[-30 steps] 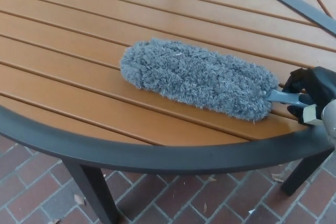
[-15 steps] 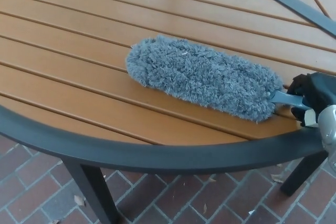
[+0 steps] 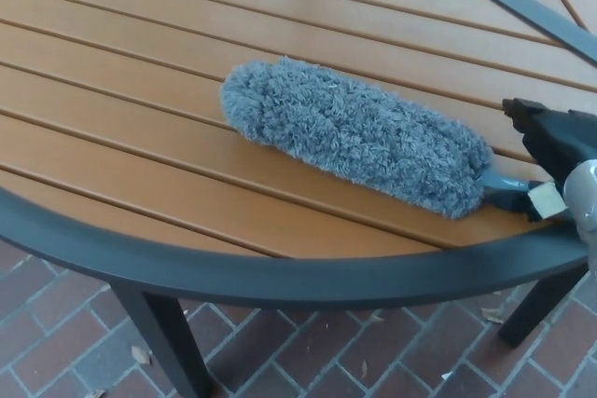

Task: The robot walks towards a desk kept outside and uses its right hand to up pick up the grey duster kept on it and uses it to clean the table by swiping it twice

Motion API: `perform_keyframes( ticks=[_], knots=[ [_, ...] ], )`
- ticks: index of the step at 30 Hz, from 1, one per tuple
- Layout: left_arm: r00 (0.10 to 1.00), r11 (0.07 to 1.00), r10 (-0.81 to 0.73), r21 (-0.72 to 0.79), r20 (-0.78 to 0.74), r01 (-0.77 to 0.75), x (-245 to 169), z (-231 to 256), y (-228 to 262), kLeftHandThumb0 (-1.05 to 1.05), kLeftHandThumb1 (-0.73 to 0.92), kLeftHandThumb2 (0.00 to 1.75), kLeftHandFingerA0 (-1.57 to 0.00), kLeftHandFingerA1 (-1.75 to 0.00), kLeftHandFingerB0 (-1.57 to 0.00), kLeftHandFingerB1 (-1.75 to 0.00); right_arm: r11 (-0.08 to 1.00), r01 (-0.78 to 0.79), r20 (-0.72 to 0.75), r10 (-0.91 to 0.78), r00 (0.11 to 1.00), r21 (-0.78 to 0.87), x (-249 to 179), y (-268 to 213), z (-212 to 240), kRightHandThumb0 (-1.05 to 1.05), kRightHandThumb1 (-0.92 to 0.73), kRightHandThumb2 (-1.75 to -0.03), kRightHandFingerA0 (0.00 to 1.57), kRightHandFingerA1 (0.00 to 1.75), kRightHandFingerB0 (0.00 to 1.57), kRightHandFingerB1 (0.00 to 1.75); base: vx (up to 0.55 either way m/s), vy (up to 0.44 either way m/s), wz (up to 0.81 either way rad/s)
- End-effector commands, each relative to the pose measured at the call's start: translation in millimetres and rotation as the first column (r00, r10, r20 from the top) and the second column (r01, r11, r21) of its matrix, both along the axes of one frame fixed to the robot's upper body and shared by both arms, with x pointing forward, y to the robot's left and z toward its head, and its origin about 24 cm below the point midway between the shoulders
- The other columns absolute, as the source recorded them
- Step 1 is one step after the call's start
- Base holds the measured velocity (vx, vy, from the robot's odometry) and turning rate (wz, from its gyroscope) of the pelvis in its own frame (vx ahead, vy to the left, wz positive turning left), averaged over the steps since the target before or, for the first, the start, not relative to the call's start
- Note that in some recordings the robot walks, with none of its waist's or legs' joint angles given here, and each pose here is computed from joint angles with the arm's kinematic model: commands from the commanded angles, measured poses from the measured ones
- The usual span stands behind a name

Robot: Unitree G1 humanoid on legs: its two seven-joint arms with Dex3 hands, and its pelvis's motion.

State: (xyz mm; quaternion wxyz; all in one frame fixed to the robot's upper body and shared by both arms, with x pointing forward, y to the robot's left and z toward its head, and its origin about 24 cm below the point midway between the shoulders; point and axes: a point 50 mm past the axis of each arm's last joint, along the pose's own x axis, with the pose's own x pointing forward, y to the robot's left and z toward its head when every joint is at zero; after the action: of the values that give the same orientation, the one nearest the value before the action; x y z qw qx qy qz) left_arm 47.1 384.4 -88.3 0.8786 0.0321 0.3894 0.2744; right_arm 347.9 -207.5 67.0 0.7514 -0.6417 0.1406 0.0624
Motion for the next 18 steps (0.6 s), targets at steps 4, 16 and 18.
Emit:
perform_keyframes(
  ticks=[4, 16, 18],
  knots=[
    [1.000, 1.000, 0.024, 0.010, -0.003, -0.024, -2.8, 2.4, 4.4, -0.10, 0.64, 0.58, -0.78, -0.50, -0.70, -0.49, 0.994, -0.098, -0.265, 0.084, 0.961, -0.040, -22.3, -18.7, 63.3, -1.05, -0.66, -0.60, 0.00, 0.00, 0.00, 0.00, 0.00, 0.000, 0.00],
    [0.999, 0.999, 0.044, -0.021, 0.001, -0.043, -8.4, -2.4, -1.3, -0.10, 0.66, 0.59, -0.77, -0.53, -0.69, -0.50, 0.931, 0.194, 0.031, -0.214, 0.976, 0.309, -134.8, -135.8, 140.6, -0.83, -0.50, -0.86, 0.00, 0.10, 0.09, 0.14, 0.00, 0.000, 0.00],
    [0.999, 0.998, 0.048, -0.029, -0.001, -0.048, -8.2, -3.2, -1.9, -0.10, 0.66, 0.59, -0.77, -0.52, -0.69, -0.50, 0.868, 0.327, 0.071, -0.378, 0.923, 0.375, -161.0, -165.4, 123.9, -0.83, -0.50, -0.84, 0.00, 0.11, 0.05, 0.12, 0.00, 0.000, 0.00]
  ],
)
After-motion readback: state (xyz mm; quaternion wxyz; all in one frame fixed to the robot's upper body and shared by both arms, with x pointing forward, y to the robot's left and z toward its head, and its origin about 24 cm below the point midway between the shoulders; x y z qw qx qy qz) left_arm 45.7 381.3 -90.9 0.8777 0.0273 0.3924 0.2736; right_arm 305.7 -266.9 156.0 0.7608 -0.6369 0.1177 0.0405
